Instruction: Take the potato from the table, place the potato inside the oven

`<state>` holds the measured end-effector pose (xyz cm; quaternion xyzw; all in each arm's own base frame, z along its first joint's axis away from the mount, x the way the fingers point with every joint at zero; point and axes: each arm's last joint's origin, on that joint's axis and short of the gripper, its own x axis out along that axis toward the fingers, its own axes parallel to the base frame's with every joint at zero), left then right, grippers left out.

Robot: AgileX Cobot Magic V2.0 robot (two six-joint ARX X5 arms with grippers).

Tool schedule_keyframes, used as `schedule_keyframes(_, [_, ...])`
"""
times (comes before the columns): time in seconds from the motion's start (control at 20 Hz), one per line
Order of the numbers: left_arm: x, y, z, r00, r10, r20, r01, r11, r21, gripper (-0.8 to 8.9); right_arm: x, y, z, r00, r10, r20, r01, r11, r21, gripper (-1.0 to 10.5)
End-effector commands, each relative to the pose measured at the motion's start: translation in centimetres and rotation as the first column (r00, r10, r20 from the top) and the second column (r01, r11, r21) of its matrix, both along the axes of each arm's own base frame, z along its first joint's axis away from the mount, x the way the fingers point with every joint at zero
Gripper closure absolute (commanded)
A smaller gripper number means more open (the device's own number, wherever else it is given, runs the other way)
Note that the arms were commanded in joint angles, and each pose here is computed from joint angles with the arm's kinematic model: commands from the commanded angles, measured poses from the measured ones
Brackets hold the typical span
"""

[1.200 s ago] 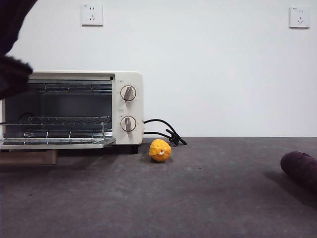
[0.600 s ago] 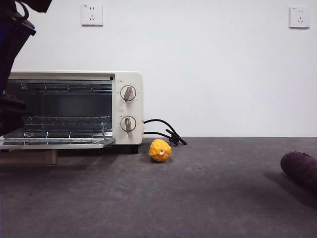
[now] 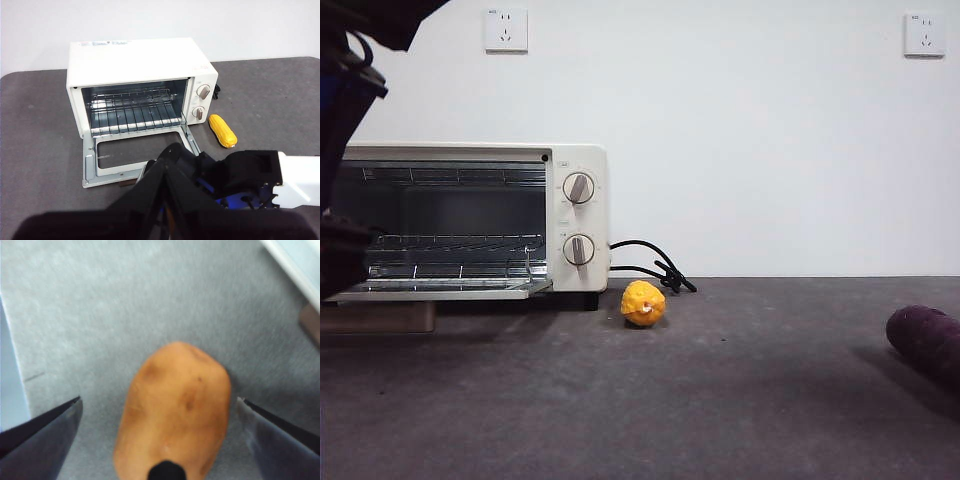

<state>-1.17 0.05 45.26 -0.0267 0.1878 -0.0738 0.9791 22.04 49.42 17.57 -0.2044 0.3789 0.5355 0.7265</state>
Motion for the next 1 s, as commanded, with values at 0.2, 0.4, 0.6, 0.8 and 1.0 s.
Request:
schedule_keyframes(0.2, [0.1,0.0,0.0,1.0,-0.02,-0.004,0.02,1.0,-0.005,8.18,0.0,0.2,-3.2,0.998,-0.027,-0.06,0.022,0.997,-0.067,2.3])
schedule_keyframes(0.4, [0.1,0.0,0.0,1.0,-0.021,-0.004,0.021,1.0,-0.003,8.18,0.0,0.4,-3.1,0.997,-0.043,-0.067,0.04,0.998,-0.046,5.8])
schedule_keyframes(0.6, [0.1,0.0,0.0,1.0,-0.031,-0.003,0.031,1.0,-0.002,8.18,0.0,0.4,-2.5,0.992,-0.083,-0.097,0.078,0.996,-0.05,8.5])
schedule_keyframes(0.8, [0.1,0.0,0.0,0.999,-0.034,-0.002,0.034,0.999,0.005,8.18,0.2,0.5,0.8,0.992,-0.11,-0.063,0.107,0.993,-0.052,8.6])
schedule_keyframes(1.0, [0.1,0.0,0.0,0.999,-0.033,-0.002,0.033,0.999,0.006,8.18,0.7,-0.5,6.4,0.986,-0.163,0.037,0.165,0.984,-0.064,8.6])
